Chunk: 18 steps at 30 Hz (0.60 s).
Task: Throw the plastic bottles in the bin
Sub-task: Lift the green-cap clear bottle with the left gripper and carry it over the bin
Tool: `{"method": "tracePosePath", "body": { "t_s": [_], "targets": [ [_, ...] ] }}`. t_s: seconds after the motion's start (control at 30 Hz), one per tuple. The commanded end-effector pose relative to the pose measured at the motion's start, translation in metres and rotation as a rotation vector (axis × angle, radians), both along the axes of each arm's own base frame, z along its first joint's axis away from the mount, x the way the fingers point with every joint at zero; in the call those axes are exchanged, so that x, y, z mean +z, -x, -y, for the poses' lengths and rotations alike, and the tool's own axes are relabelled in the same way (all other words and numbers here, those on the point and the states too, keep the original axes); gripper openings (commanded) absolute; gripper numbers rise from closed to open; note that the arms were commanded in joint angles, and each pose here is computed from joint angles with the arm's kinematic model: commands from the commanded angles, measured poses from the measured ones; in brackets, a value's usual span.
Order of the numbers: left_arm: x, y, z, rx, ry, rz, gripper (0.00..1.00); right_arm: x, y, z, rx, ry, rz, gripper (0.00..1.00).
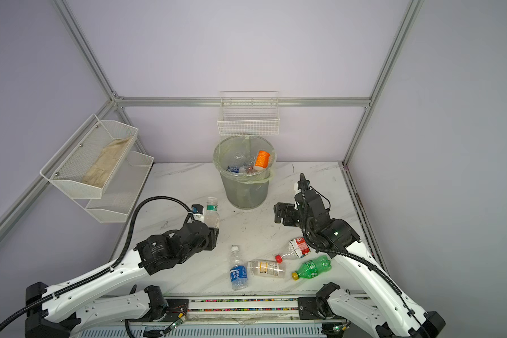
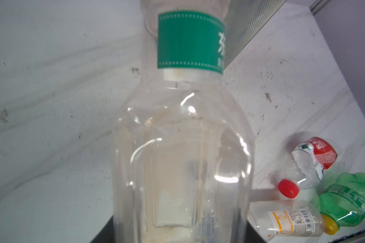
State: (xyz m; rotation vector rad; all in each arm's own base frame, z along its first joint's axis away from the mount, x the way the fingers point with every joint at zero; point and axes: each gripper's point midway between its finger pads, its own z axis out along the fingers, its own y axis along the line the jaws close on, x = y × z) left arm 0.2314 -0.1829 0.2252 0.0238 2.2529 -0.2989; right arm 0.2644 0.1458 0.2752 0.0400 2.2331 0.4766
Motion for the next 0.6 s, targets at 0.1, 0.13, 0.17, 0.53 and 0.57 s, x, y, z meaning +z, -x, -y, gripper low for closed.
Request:
{"method": "tracePosePath", "body": {
  "t_s": [0.1, 0.13, 0.17, 0.53, 0.57],
  "targets": [
    [0.139, -0.027, -0.007, 0.010, -0.020, 0.369, 0.34, 0.003, 0.001, 0.000, -0.006, -0.021, 0.012, 0.97],
    [0.155, -0.029, -0.003, -0.006, -0.021, 0.419, 0.34, 0.002, 0.002, 0.000, -0.006, -0.022, 0.010, 0.97],
    [0.167, -0.032, 0.001, -0.022, -0.022, 0.458, 0.34, 0.002, 0.002, 0.001, -0.008, -0.019, 0.009, 0.97],
    [0.241, -0.078, 0.045, -0.130, 0.057, 0.616, 0.35, -0.002, 0.005, 0.006, -0.025, -0.010, 0.001, 0.97],
    [0.243, -0.083, 0.048, -0.134, 0.056, 0.618, 0.34, -0.001, 0.004, 0.006, -0.027, -0.007, 0.002, 0.97]
  ]
}}
